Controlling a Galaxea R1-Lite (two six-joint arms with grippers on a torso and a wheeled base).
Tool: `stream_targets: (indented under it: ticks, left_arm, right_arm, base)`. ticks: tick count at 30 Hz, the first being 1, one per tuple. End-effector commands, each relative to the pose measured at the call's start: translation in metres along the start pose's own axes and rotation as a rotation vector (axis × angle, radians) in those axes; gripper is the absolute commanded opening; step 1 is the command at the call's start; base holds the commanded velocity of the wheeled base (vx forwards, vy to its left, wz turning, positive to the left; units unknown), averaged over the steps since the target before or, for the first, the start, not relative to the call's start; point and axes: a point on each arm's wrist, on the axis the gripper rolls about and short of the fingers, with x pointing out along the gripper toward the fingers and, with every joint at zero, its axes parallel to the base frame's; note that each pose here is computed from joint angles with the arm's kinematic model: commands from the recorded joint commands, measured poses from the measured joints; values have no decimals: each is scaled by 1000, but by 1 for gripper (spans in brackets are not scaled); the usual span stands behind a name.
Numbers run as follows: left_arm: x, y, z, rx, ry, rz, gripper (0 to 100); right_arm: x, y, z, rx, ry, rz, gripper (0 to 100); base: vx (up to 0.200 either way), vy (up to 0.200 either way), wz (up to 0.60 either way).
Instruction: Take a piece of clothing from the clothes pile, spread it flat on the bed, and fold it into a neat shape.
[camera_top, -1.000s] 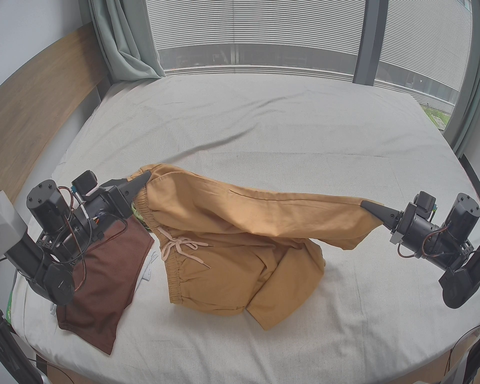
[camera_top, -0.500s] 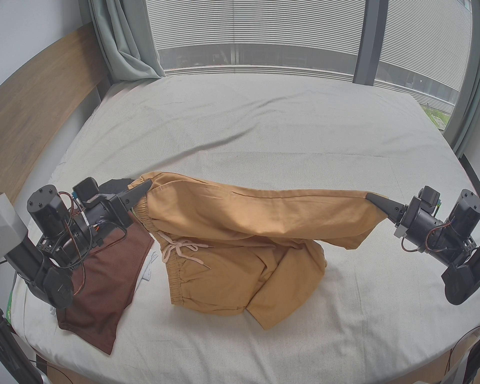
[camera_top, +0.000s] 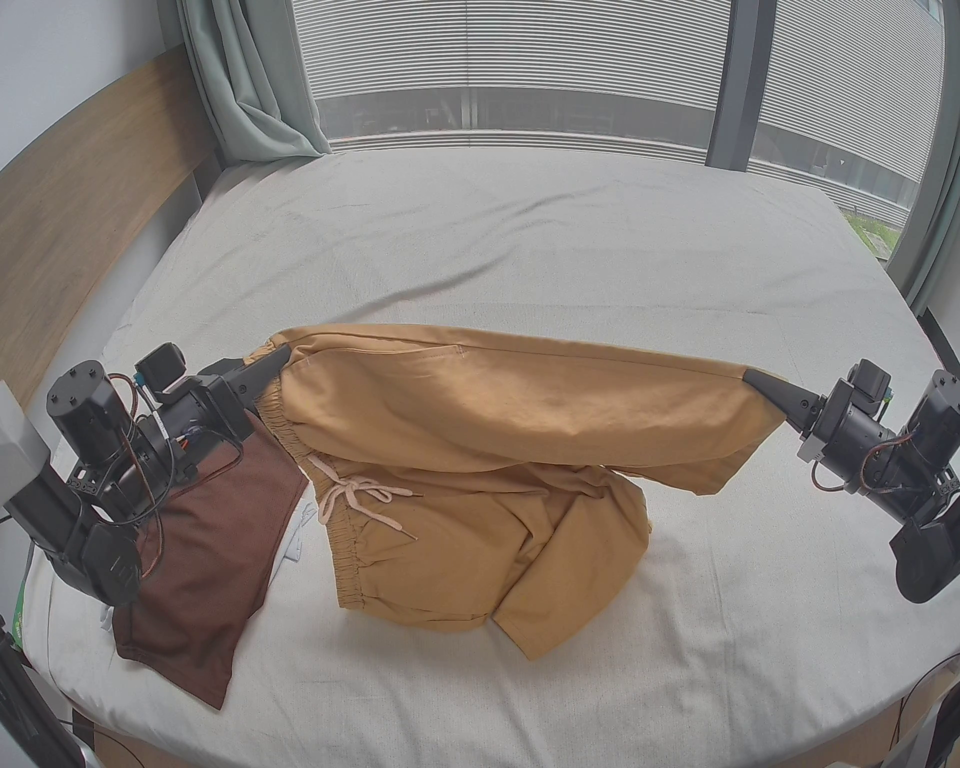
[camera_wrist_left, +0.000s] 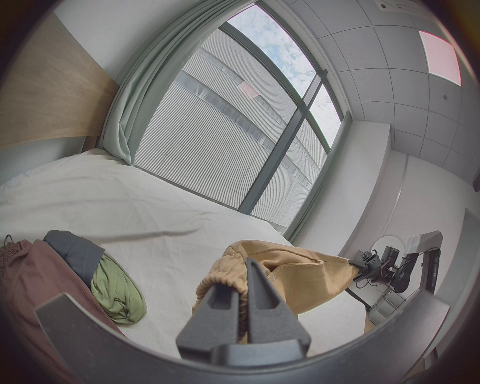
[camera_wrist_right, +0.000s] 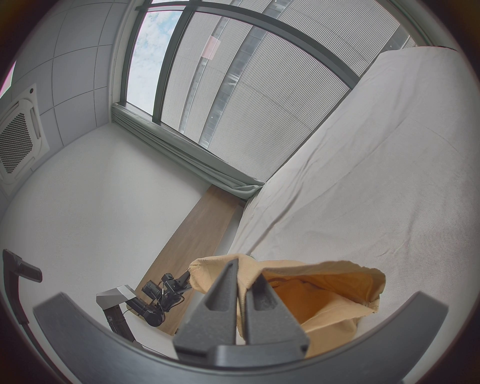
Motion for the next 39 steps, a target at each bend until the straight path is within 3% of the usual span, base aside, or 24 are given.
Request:
stream_targets:
  ticks: [1, 11, 26, 39]
  left_arm:
    - [0, 2, 2, 6, -9, 3, 0]
    - [0, 3, 4, 11, -15, 7, 0]
    - [1, 6, -3, 13, 7, 16, 0]
    - [2, 16, -8, 53, 17, 40, 0]
  right_arm:
    - [-1, 3, 2, -9, -5, 9, 0]
    - [-1, 6, 3, -21, -11, 17, 0]
    - [-9, 37, 13, -78, -50, 99, 0]
    - [-6, 26, 9, -59, -35, 68, 0]
  base:
    - [0, 0, 0]
    - [0, 0, 0]
    - [0, 0, 0]
    - [0, 0, 0]
